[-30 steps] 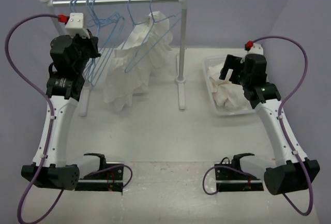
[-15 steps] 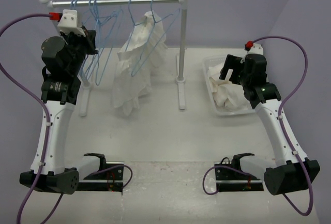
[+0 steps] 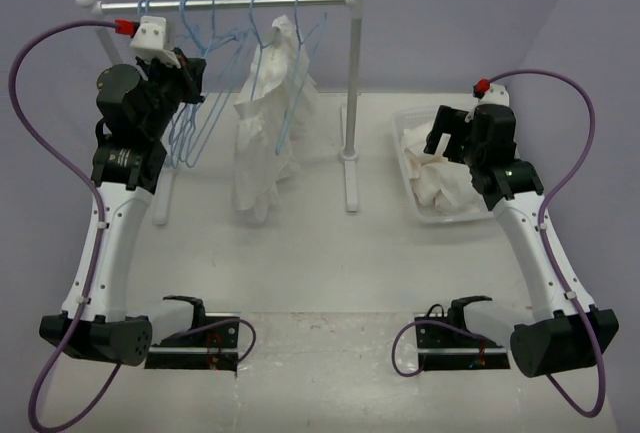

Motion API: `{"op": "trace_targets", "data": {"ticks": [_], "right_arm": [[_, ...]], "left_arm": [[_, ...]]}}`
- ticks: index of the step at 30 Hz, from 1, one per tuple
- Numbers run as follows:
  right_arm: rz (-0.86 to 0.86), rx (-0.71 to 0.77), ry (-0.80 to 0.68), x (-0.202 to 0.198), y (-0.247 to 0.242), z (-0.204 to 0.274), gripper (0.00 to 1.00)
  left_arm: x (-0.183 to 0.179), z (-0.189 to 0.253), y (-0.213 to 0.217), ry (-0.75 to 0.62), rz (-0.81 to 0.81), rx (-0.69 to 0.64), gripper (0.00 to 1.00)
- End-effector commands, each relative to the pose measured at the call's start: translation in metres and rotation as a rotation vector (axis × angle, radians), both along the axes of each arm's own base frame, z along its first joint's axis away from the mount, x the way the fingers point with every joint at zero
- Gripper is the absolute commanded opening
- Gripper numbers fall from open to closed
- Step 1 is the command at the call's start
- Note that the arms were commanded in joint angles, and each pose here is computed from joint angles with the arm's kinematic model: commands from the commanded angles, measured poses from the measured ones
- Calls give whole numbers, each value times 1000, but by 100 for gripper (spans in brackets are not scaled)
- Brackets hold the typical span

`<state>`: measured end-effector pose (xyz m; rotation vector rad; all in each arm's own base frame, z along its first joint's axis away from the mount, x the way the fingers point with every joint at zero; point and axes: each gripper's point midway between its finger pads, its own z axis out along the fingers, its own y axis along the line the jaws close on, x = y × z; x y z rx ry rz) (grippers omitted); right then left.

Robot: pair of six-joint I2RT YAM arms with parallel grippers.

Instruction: Remove the skirt from the hanger

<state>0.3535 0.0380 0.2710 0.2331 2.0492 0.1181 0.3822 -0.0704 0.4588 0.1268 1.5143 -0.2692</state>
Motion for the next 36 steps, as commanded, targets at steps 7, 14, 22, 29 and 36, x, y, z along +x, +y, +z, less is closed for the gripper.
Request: {"op": "trace_targets", "data": {"ticks": [7,14,22,29,36], "right_arm": [[-9,-18,-20,1,-3,6,99],[0,-15,-18,2,-1,6,99],[-4,-17,-23,1,-2,8,99],[-7,-17,-25,2,-2,7,99],[-7,-11,-26,2,-2,8,99]], "left_arm": [[6,11,15,-45,117,-60,0],[-22,47,43,-139,253,-95,0],[-27,56,34,-161,196,-111,0],[-39,68,27,-165,149,-132,0],[-40,34,23,-76,138,-142,0]]}}
